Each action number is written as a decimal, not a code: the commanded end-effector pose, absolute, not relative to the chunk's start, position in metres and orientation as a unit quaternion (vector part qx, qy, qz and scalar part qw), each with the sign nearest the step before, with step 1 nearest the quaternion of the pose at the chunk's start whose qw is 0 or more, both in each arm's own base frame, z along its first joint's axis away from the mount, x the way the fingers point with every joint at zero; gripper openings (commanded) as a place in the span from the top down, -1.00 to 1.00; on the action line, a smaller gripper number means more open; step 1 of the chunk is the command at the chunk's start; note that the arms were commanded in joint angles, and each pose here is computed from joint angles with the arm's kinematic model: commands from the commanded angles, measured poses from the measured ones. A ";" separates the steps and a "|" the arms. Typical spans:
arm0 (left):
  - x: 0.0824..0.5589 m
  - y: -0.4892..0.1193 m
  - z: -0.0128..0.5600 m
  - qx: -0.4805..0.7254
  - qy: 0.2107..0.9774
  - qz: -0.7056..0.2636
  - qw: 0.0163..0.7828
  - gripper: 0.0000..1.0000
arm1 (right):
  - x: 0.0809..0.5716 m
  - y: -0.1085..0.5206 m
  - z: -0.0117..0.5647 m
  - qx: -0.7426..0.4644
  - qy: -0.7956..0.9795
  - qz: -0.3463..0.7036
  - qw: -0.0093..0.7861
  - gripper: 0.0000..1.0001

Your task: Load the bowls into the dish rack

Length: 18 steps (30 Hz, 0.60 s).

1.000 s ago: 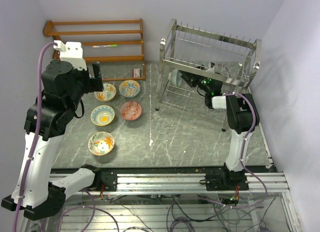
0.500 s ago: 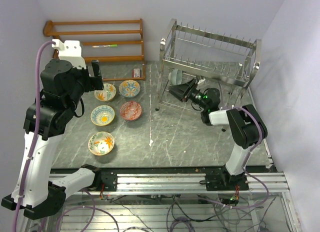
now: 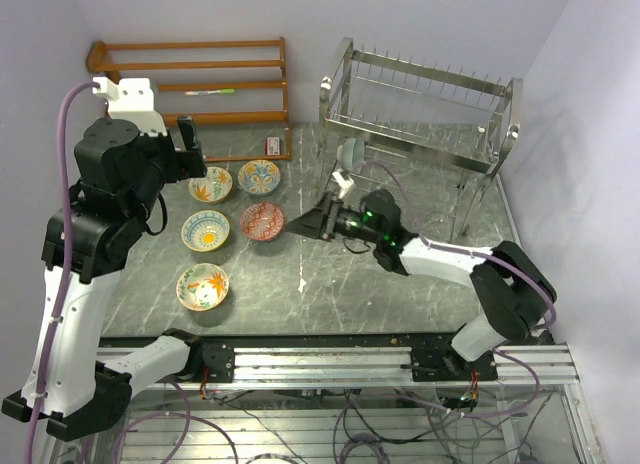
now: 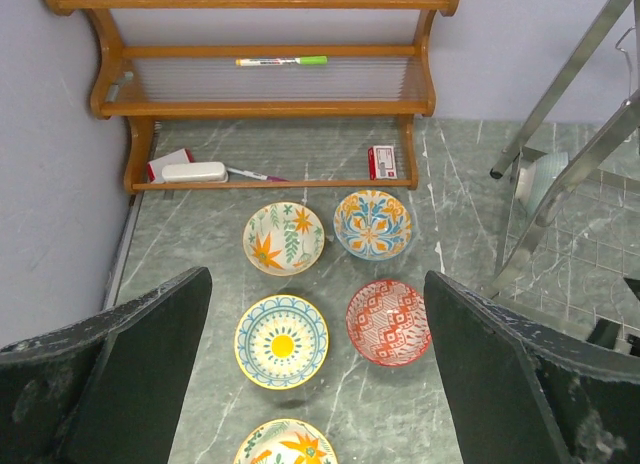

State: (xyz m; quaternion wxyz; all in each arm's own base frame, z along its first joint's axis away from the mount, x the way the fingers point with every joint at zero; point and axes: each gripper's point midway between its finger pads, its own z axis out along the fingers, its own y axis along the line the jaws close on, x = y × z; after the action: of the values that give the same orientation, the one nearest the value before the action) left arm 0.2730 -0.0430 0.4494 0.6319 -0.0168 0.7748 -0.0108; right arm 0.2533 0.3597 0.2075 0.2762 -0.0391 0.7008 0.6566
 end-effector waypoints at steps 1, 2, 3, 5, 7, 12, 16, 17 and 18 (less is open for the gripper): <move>0.262 -0.039 0.471 -0.038 0.757 -0.026 0.652 -0.97 | 0.253 0.388 0.188 -0.156 0.794 0.499 0.309 -0.18; 0.259 -0.036 0.474 -0.044 0.754 -0.025 0.655 -0.97 | 0.264 0.398 0.197 -0.177 0.802 0.470 0.324 -0.20; 0.256 -0.033 0.477 -0.049 0.751 -0.024 0.658 -0.97 | 0.269 0.401 0.190 -0.194 0.818 0.433 0.325 -0.23; 0.250 -0.029 0.484 -0.059 0.744 -0.024 0.665 -0.96 | 0.277 0.406 0.177 -0.227 0.841 0.366 0.326 -0.28; 0.244 -0.023 0.489 -0.067 0.739 -0.020 0.670 -0.99 | 0.281 0.413 0.168 -0.261 0.850 0.323 0.323 -0.28; 0.230 -0.006 0.507 -0.085 0.722 0.002 0.687 -0.99 | 0.281 0.439 0.142 -0.309 0.863 0.273 0.293 -0.28; 0.215 0.012 0.525 -0.109 0.699 0.026 0.706 -0.98 | 0.266 0.465 0.122 -0.351 0.858 0.266 0.264 -0.27; 0.213 0.017 0.529 -0.115 0.694 0.035 0.710 -0.98 | 0.260 0.473 0.120 -0.363 0.853 0.271 0.259 -0.27; 0.210 0.022 0.532 -0.122 0.688 0.042 0.714 -0.98 | 0.253 0.481 0.120 -0.376 0.846 0.275 0.257 -0.27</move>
State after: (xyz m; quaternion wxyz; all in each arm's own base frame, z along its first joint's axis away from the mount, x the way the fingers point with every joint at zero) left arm 0.2252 -0.0020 0.5167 0.6978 -0.0918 0.7104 0.0031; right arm 0.2781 0.4725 0.1280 0.2812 -0.3130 0.8559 0.3007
